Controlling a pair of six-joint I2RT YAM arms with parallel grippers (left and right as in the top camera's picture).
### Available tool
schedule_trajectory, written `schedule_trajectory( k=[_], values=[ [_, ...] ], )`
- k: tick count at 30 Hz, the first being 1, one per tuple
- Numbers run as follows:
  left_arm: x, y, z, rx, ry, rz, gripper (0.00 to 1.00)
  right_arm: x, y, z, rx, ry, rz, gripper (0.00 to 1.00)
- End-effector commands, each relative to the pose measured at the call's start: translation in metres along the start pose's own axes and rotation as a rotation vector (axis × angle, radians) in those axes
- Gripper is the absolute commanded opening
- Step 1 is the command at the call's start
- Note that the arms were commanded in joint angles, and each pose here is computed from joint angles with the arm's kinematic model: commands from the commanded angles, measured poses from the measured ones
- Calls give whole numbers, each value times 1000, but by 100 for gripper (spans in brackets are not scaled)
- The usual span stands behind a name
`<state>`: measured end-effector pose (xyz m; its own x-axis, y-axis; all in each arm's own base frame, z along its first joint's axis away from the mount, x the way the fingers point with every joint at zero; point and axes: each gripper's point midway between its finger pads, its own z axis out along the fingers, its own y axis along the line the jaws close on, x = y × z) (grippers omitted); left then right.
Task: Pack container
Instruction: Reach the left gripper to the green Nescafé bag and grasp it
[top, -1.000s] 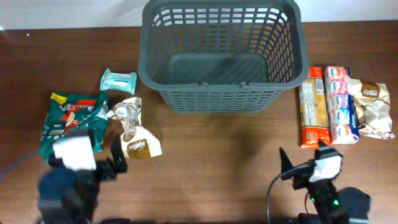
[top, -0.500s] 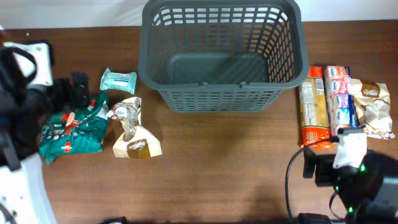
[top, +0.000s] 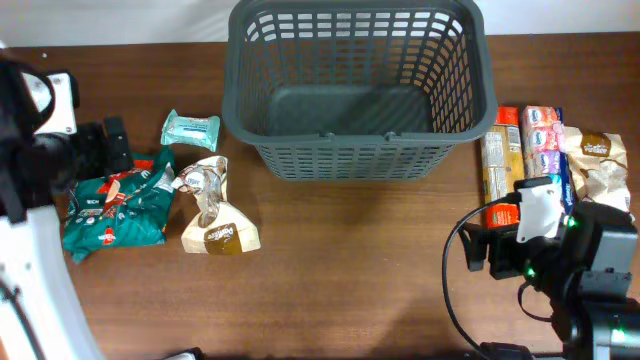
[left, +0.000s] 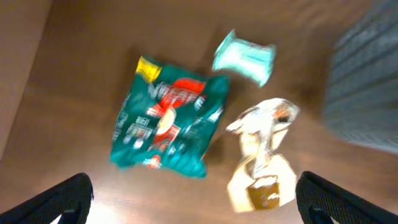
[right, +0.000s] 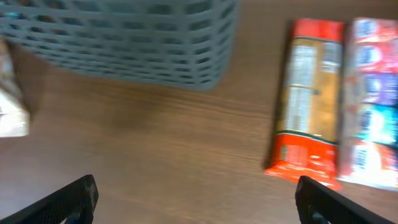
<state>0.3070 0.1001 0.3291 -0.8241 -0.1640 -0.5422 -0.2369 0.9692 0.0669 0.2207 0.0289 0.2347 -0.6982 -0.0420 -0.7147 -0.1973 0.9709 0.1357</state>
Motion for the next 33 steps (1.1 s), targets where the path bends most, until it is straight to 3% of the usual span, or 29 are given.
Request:
schedule_trajectory(
  k=[1,6,11,15,16,18,19,27,33],
  values=[
    [14,27,43,-116,174,5,99,-5,18,0,-105,-2,36,99],
    [35,41,111,-93,398,68,99,-1,16,8,-108,46,115,99],
    [58,62,149,-88,540,18,97,1,14,15,-109,76,154,99],
    [64,56,173,-19,577,-10,89,4,11,22,-107,108,165,99],
    [66,52,180,-8,593,-4,80,4,11,25,-108,120,170,99],
    [68,46,187,1,607,30,81,6,10,28,-109,136,176,99],
    [67,43,190,3,604,47,86,6,9,30,-109,144,179,99],
    [68,28,205,-91,607,183,86,11,6,42,-112,198,200,99],
    [94,29,224,-158,660,244,87,11,4,47,-113,206,202,99]
  ],
)
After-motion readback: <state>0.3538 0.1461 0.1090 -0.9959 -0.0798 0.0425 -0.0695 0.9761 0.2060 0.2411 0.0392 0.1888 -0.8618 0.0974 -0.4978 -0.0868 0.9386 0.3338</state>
